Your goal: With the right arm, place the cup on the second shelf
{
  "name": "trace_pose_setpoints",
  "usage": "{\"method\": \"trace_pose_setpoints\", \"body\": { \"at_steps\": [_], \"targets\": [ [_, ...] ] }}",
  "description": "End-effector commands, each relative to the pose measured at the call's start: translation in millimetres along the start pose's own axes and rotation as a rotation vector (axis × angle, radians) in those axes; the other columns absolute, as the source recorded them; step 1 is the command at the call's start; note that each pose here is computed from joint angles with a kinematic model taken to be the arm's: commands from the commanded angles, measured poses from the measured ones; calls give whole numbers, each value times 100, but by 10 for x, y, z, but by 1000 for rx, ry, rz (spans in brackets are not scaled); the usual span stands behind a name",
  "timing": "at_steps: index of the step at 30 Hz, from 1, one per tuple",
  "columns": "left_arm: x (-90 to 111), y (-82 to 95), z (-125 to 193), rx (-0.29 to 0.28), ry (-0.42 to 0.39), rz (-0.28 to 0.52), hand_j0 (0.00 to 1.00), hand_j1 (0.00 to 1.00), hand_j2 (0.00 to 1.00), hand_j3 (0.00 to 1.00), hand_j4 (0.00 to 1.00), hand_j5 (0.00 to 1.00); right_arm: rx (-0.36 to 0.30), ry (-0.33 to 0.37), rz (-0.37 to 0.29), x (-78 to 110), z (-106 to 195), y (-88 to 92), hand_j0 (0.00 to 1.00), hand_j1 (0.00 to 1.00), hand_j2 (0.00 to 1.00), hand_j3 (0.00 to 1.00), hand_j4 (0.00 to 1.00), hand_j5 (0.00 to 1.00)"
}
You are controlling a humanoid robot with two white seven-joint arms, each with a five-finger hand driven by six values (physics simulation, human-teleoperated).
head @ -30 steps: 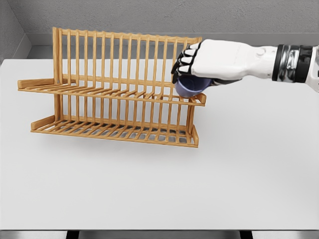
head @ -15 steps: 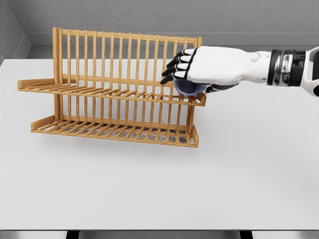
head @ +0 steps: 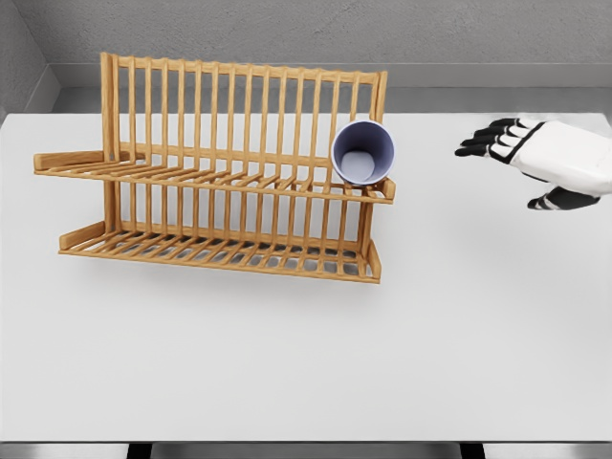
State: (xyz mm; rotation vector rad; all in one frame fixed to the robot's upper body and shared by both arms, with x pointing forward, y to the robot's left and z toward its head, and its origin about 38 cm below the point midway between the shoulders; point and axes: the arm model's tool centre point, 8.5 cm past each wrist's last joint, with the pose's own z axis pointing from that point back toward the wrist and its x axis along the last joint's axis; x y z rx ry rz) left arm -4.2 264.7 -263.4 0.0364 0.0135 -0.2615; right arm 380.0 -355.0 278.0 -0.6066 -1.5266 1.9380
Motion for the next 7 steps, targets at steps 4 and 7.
{"method": "trace_pose_setpoints", "body": {
  "at_steps": [4, 7],
  "targets": [
    [-2, 0, 0, -1, 0, 0, 100, 100, 100, 100, 100, 100, -94, -11, -59, 41, 33, 121, 100, 100, 100, 100, 100, 100],
    [-2, 1, 0, 1, 0, 0, 100, 100, 100, 100, 100, 100, -82, -20, -74, 78, 7, 204, 100, 100, 100, 100, 100, 100]
  ]
}}
